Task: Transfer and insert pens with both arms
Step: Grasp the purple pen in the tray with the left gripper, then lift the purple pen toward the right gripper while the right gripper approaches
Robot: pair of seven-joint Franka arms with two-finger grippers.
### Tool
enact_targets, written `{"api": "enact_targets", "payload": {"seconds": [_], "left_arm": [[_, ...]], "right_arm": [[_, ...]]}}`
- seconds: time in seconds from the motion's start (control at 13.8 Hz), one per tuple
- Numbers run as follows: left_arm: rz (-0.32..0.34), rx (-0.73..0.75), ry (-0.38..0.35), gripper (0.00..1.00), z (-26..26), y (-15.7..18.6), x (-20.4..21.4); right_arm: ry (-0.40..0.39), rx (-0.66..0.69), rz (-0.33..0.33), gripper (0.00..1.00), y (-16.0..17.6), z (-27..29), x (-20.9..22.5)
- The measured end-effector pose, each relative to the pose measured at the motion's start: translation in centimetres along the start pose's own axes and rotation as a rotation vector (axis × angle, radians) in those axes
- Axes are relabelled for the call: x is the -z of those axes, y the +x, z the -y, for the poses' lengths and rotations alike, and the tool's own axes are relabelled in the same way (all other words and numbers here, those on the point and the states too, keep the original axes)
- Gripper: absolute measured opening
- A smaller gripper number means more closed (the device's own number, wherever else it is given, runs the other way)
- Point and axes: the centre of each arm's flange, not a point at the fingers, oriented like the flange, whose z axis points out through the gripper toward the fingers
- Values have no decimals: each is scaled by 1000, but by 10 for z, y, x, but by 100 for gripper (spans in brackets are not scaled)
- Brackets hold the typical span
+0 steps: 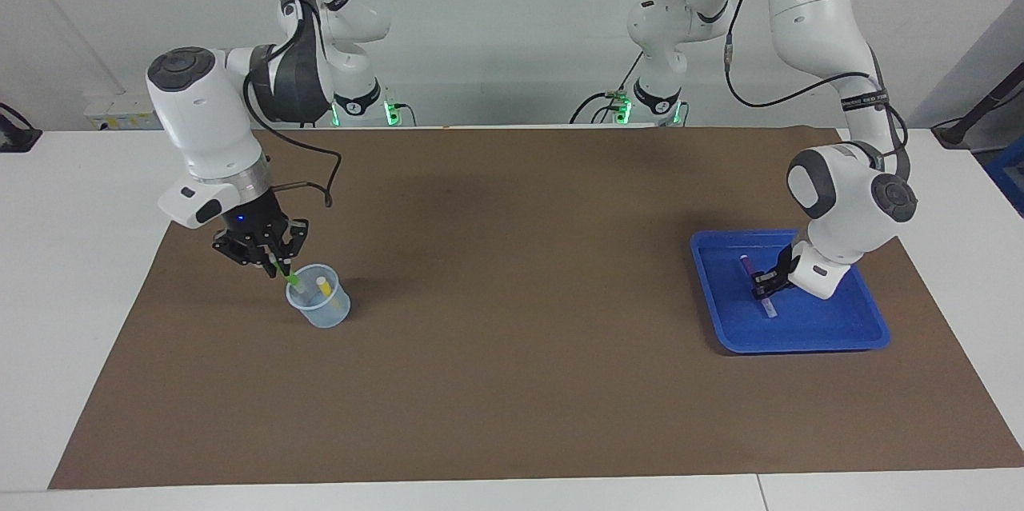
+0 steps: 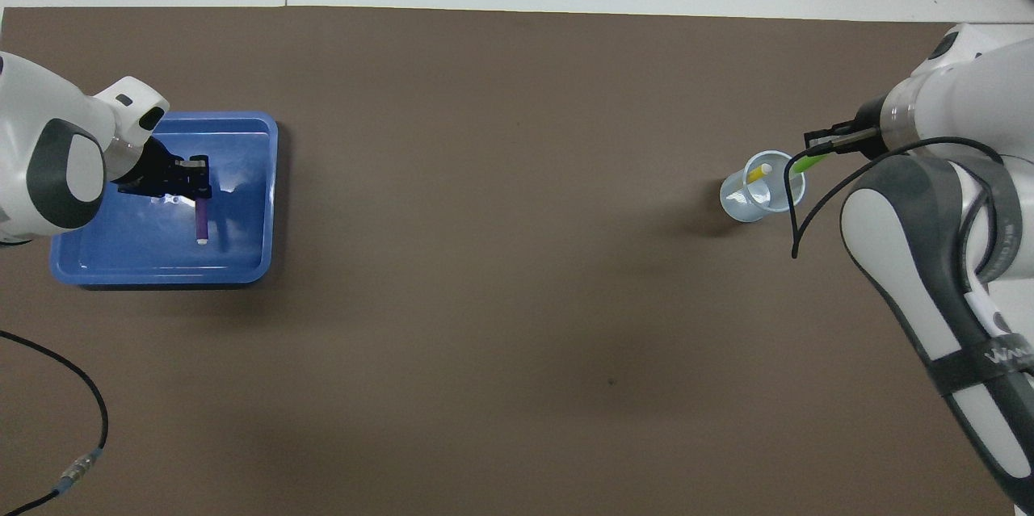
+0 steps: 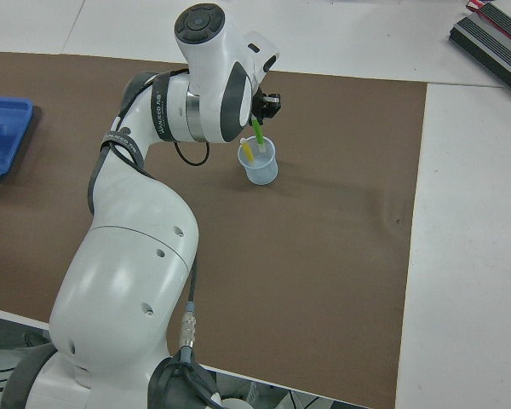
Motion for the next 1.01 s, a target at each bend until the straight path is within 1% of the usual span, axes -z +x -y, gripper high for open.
{"api": "enact_targets", "payload": {"seconds": [0.14, 0.22, 0.43, 0.58, 0.65, 0.72, 0.8, 0.87, 0.94, 1.01], "left_arm": [[62, 38, -57, 17, -8, -2, 19], [86, 73, -73, 17, -11, -3, 25], [144, 212, -90, 17, -25, -8, 31], [208, 323, -104, 17, -42, -16, 27], [244, 385, -106, 17, -52, -20, 25], [277, 452, -104, 17, -63, -25, 24], [302, 506, -96, 17, -75, -29, 23], [322, 550, -81, 17, -88, -34, 24], [335, 582, -64, 17, -102, -40, 24], [343, 609, -47, 17, -117, -46, 25]], "right_arm": [[1, 2, 5, 18, -3, 2, -1], [1, 3, 6, 18, -4, 3, -1], [2, 4, 8, 18, -5, 3, -1], [2, 5, 8, 18, -5, 4, -1], [2, 5, 7, 22, -5, 4, -1], [2, 5, 7, 32, -5, 4, -1], [2, 5, 6, 44, -5, 4, -1], [2, 5, 6, 55, -5, 4, -1], [2, 6, 6, 65, -5, 4, 0], [2, 6, 5, 77, -5, 4, 0]]}}
